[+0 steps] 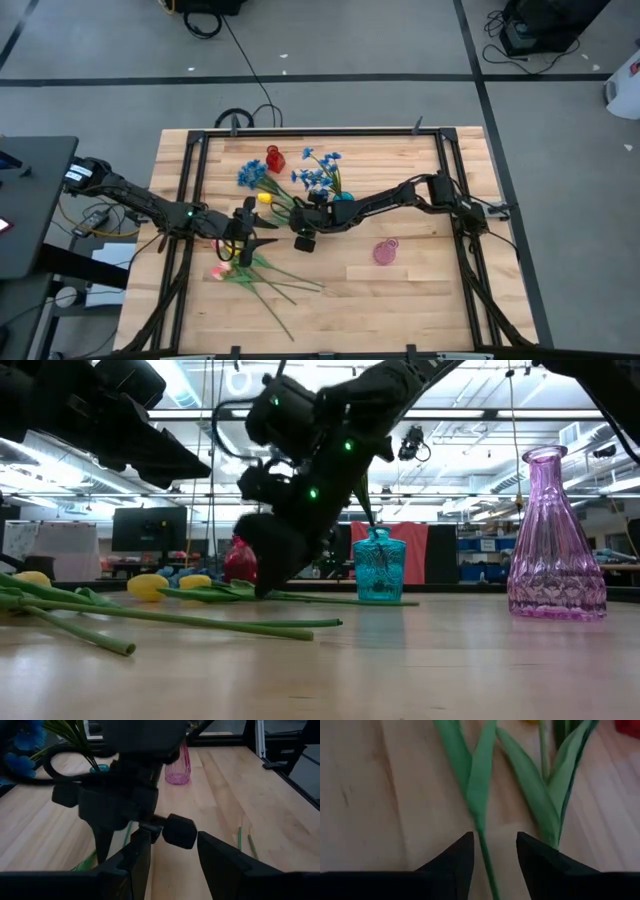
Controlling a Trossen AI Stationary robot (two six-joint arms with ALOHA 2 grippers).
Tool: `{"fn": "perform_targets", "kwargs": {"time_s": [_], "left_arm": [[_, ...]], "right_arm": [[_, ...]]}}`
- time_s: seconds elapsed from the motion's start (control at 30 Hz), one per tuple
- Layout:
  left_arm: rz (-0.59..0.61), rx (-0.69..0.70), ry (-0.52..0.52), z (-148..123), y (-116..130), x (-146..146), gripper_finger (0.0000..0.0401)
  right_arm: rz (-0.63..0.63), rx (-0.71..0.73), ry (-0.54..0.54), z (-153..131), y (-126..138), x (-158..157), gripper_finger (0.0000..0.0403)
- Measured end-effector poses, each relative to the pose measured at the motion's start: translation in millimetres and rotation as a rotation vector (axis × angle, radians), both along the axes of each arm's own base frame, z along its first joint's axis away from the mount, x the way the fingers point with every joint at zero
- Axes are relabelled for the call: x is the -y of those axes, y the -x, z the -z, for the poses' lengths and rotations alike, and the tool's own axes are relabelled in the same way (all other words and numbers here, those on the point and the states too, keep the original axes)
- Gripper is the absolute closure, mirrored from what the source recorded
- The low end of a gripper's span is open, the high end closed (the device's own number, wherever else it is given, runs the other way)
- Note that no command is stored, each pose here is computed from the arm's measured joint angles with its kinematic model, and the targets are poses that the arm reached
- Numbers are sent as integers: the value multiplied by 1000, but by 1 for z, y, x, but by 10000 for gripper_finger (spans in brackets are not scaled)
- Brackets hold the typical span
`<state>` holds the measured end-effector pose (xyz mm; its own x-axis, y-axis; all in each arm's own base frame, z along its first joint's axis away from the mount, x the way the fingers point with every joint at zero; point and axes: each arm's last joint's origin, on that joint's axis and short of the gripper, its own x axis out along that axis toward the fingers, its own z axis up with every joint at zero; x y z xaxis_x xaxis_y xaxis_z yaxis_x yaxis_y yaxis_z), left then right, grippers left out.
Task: Sort flowers into vase by color
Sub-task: Put the middle yellow tulip into the violet flower vase
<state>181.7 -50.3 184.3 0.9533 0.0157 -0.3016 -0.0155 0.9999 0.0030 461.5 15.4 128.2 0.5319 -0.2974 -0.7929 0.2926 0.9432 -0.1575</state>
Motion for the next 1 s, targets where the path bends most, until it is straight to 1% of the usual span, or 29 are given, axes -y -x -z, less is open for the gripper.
{"fn": "perform_targets", "kwargs": {"time_s": [0.17, 0.33, 0.43, 0.6, 0.63, 0.77, 0.87, 1.0], "left_arm": [[-10, 1, -3, 0, 0, 0, 233], [-10, 1, -3, 0, 0, 0, 233], [-12, 2, -3, 0, 0, 0, 233], [-14, 6, 2, 0, 0, 0, 233], [-14, 8, 5, -1, 0, 0, 233], [0, 8, 16, -1, 0, 0, 233], [12, 25, 23, -4, 2, 2, 233], [39, 85, 46, -15, 9, 4, 233]], "right_arm": [[-21, 16, -60, 6, 2, 6, 260], [-17, 17, -62, 11, 4, 6, 281], [2, 20, -77, 12, 6, 6, 311], [24, 22, -96, 13, 6, 6, 383], [25, 22, -101, 13, 6, 6, 390], [50, 39, -155, 13, 6, 5, 388], [36, 51, -211, 10, 6, 4, 394], [-11, 67, -253, -1, 7, -7, 397]]}}
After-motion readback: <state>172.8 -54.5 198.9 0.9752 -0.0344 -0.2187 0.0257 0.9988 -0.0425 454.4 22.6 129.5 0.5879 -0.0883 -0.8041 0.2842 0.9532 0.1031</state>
